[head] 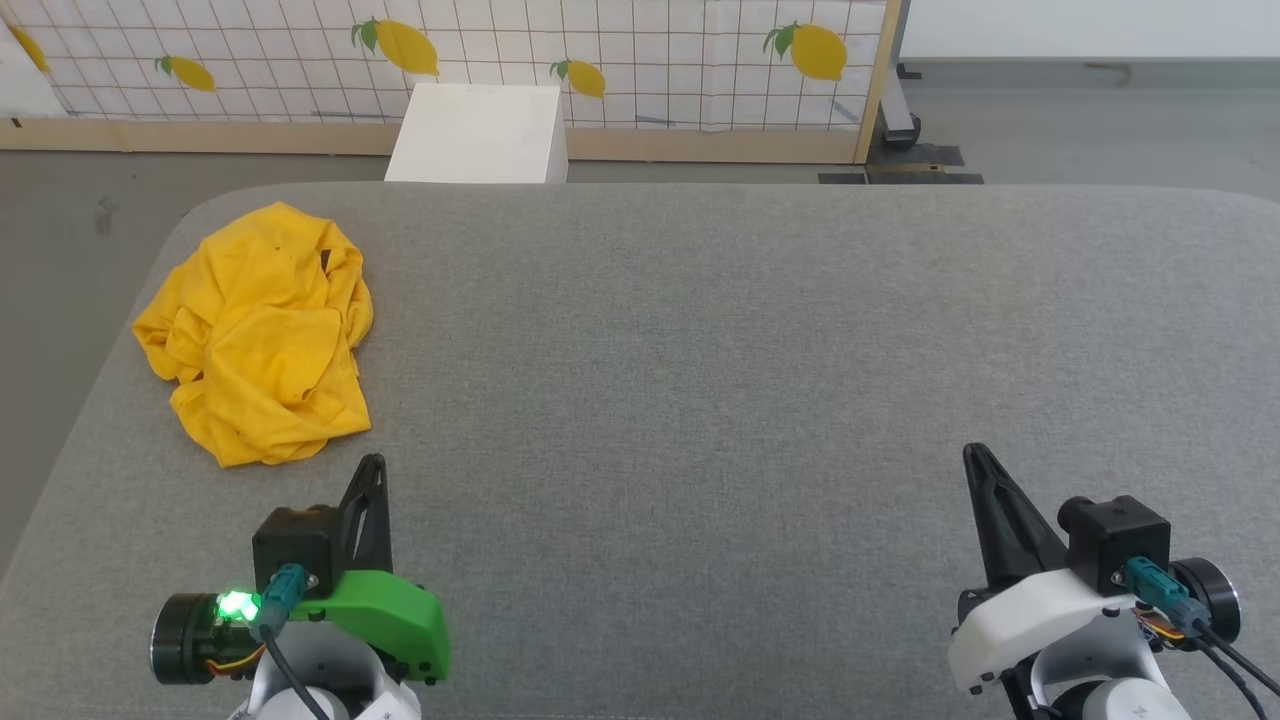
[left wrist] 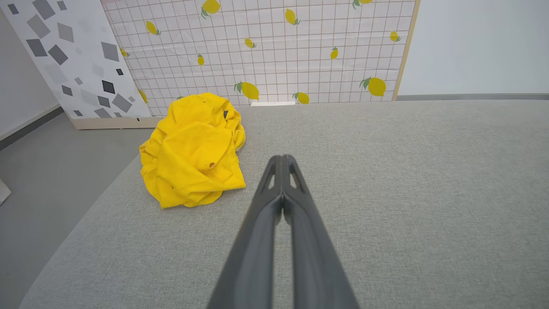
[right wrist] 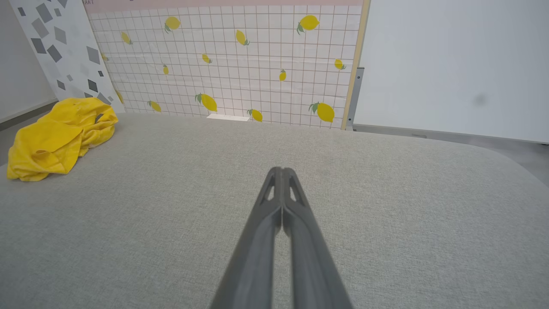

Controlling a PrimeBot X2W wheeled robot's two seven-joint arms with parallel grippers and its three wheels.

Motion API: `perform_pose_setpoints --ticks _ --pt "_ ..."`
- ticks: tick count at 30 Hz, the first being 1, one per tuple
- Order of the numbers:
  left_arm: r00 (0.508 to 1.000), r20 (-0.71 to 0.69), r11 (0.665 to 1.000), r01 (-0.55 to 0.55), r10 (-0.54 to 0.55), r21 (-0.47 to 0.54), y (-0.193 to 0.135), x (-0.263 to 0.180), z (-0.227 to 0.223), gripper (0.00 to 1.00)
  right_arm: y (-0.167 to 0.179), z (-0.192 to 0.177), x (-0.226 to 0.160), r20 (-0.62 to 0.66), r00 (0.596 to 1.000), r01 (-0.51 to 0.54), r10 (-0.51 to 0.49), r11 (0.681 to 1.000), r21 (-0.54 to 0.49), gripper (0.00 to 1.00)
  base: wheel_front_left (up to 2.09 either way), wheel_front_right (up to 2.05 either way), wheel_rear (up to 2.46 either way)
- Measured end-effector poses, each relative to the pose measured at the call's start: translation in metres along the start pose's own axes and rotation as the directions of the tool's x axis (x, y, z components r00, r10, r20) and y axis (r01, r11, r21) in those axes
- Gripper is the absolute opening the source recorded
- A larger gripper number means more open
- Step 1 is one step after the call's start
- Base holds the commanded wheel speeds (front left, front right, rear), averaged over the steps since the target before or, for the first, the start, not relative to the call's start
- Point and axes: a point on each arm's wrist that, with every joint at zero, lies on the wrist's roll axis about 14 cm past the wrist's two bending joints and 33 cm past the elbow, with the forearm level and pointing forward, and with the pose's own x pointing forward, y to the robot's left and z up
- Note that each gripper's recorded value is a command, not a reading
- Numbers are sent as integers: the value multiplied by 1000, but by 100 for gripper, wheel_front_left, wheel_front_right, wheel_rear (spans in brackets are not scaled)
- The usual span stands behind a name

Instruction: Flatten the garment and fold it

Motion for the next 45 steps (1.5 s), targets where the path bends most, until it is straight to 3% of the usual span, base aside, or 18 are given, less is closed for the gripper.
perform_pose_setpoints --ticks 11,12,15,16,17,45 --pt "1000 0 1000 0 0 0 0 0 0 0 0 0 0 0 1000 0 0 1000 0 0 0 0 0" --pt "1000 0 1000 0 0 0 0 0 0 100 0 0 0 0 1000 0 0 1000 0 100 0 0 0" --pt "1000 0 1000 2 -2 -4 -1 0 0 100 0 0 0 -1 1000 1 -1 1000 1 100 0 0 0" --pt "1000 0 1000 3 -3 -5 -1 0 0 0 0 0 0 -1 1000 1 -1 1000 1 0 0 0 0" --pt "1000 0 1000 3 -3 -5 -1 0 0 100 0 0 0 -1 1000 1 -1 1000 1 100 0 0 0" --pt "999 0 999 40 -40 -25 -14 20 -10 100 -20 -12 2 -6 998 58 -58 997 42 100 0 0 0"
